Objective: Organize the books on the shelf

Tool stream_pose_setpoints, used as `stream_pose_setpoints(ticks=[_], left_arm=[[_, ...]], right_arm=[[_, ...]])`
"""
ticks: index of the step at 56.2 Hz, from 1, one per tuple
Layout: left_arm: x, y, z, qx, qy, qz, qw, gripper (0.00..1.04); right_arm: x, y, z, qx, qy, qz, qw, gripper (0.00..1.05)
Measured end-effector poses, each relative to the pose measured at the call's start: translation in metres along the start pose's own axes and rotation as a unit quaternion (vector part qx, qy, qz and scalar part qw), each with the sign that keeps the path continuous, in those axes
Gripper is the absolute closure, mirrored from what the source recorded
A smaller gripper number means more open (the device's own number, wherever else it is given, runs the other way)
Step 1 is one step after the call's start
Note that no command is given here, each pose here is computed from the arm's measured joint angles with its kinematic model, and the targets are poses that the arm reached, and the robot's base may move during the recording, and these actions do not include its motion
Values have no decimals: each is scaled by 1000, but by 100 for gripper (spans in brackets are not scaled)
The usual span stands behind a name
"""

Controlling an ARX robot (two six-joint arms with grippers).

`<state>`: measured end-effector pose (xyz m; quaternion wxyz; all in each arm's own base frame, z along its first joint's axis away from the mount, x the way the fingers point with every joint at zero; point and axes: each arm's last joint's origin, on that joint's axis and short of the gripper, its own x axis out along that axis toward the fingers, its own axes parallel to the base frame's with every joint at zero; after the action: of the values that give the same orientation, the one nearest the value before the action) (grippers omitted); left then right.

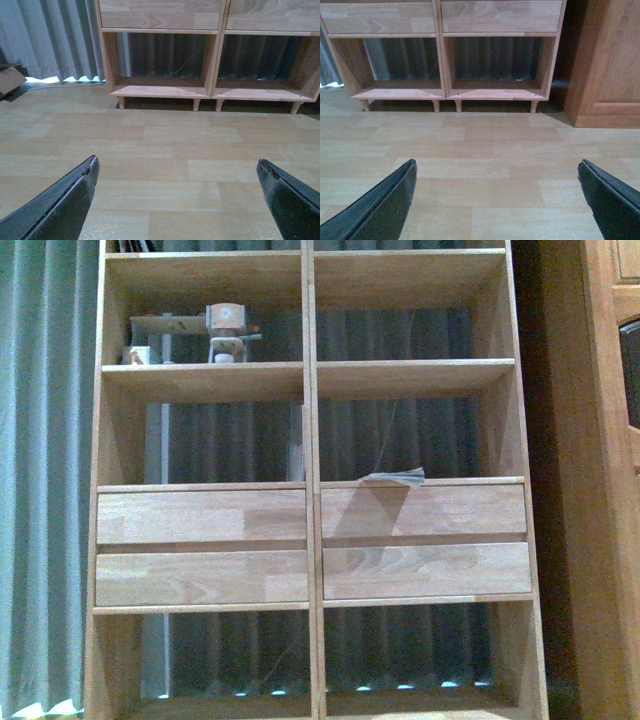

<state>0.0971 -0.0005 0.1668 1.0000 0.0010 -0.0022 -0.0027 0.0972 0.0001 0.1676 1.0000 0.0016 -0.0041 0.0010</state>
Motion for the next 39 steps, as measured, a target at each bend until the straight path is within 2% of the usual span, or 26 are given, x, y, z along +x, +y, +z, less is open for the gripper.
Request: stream_pose_setpoints(ticks=[39], left_arm=[[0, 0, 0, 0, 0, 0, 1000, 7]], right_arm=[[0, 0, 0, 0, 0, 0, 1000, 7]])
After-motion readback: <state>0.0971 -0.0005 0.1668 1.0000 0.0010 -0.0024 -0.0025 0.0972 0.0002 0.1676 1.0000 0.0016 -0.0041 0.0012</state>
